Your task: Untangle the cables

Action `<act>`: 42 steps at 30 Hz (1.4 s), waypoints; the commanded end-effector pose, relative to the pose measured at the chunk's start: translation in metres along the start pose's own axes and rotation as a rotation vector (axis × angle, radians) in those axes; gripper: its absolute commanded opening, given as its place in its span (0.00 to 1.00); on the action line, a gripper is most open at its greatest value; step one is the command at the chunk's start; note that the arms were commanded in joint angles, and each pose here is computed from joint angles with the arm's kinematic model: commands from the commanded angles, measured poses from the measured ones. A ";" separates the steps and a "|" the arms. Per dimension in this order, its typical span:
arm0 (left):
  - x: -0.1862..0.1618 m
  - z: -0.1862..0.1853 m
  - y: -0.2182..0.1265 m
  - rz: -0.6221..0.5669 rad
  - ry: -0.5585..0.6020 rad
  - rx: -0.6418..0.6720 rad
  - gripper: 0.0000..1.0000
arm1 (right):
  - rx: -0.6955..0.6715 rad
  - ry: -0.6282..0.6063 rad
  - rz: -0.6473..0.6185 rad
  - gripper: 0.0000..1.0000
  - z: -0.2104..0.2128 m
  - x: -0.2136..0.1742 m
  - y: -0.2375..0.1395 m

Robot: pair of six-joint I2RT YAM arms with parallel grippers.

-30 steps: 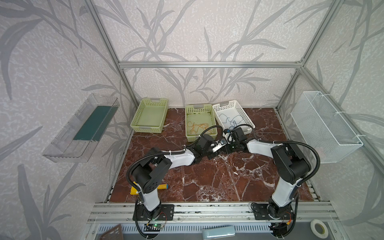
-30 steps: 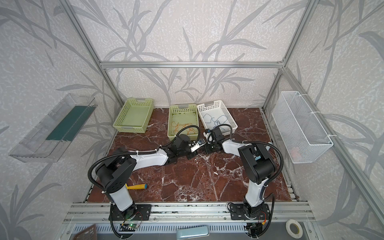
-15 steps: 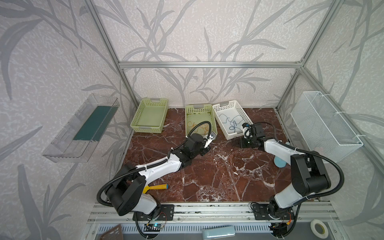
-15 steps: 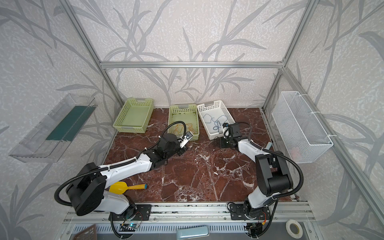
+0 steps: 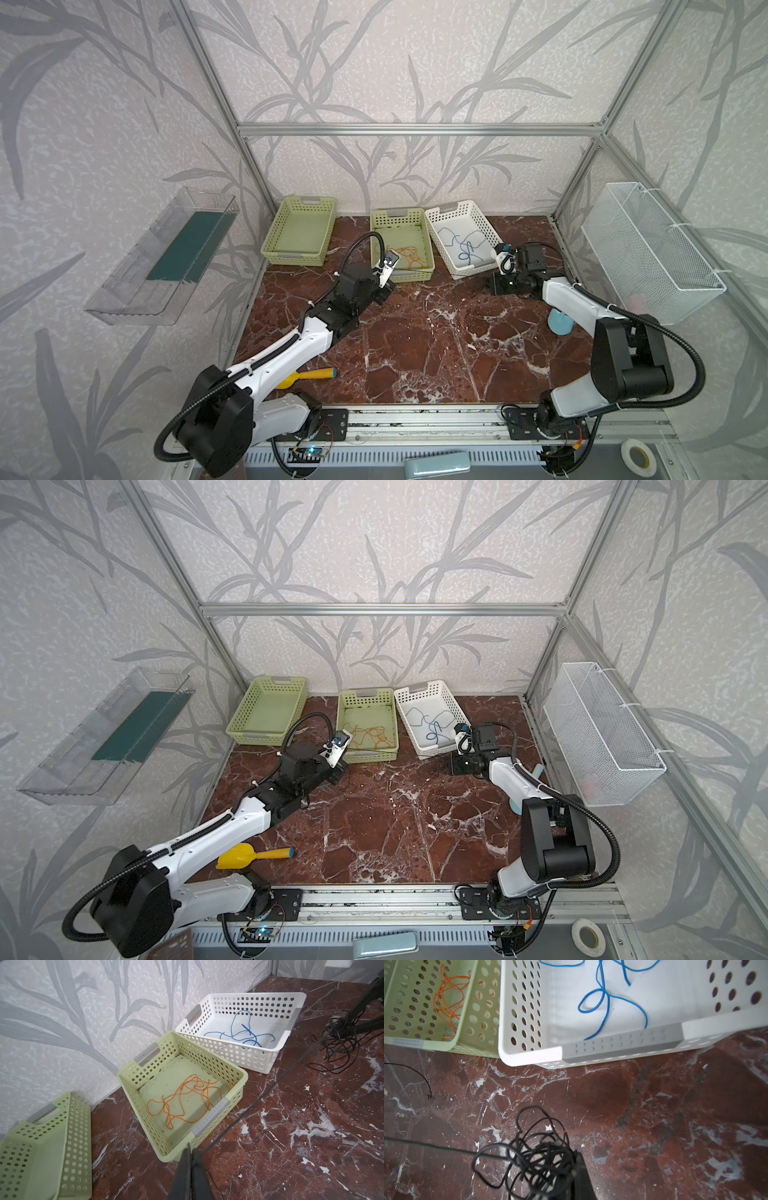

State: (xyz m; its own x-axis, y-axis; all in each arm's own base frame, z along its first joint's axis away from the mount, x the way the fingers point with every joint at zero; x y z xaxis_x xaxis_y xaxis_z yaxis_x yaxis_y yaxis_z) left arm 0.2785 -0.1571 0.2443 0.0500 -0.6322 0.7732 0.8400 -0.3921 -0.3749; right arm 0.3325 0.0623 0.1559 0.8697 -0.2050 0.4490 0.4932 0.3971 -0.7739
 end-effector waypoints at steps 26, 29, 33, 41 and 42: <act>-0.054 -0.029 0.037 0.134 -0.198 -0.209 0.33 | 0.053 -0.284 0.160 0.07 0.034 -0.028 0.014; -0.043 -0.038 0.036 0.075 -0.182 -0.259 0.54 | 0.077 -0.311 0.160 0.06 0.042 -0.029 0.013; -0.020 -0.060 0.039 0.017 -0.086 -0.312 0.79 | 0.109 -0.336 0.157 0.06 0.049 -0.028 0.010; 0.021 -0.124 0.081 -0.088 -0.070 -0.557 0.77 | 0.190 -0.365 0.128 0.05 0.061 -0.025 -0.001; 0.023 -0.129 0.086 -0.100 -0.078 -0.572 0.77 | 0.198 -0.368 0.124 0.05 0.062 -0.025 -0.003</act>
State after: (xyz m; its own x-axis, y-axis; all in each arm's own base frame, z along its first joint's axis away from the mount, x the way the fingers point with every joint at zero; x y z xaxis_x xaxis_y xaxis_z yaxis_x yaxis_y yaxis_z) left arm 0.2789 -0.2715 0.1568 0.0869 -0.5906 0.8023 0.4609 -0.6901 -0.5579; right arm 0.3104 0.1175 0.1558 0.8700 0.1598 0.4664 0.3266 0.5217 -0.7881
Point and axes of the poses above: each gripper's point midway between its finger pads, its own y axis out along the fingers, its own z axis along the line the jaws close on, x = y × z, the point moved 8 cm from there along -y, back along the fingers, and after that the axes turned 15 degrees about y, right-handed, at the moved point
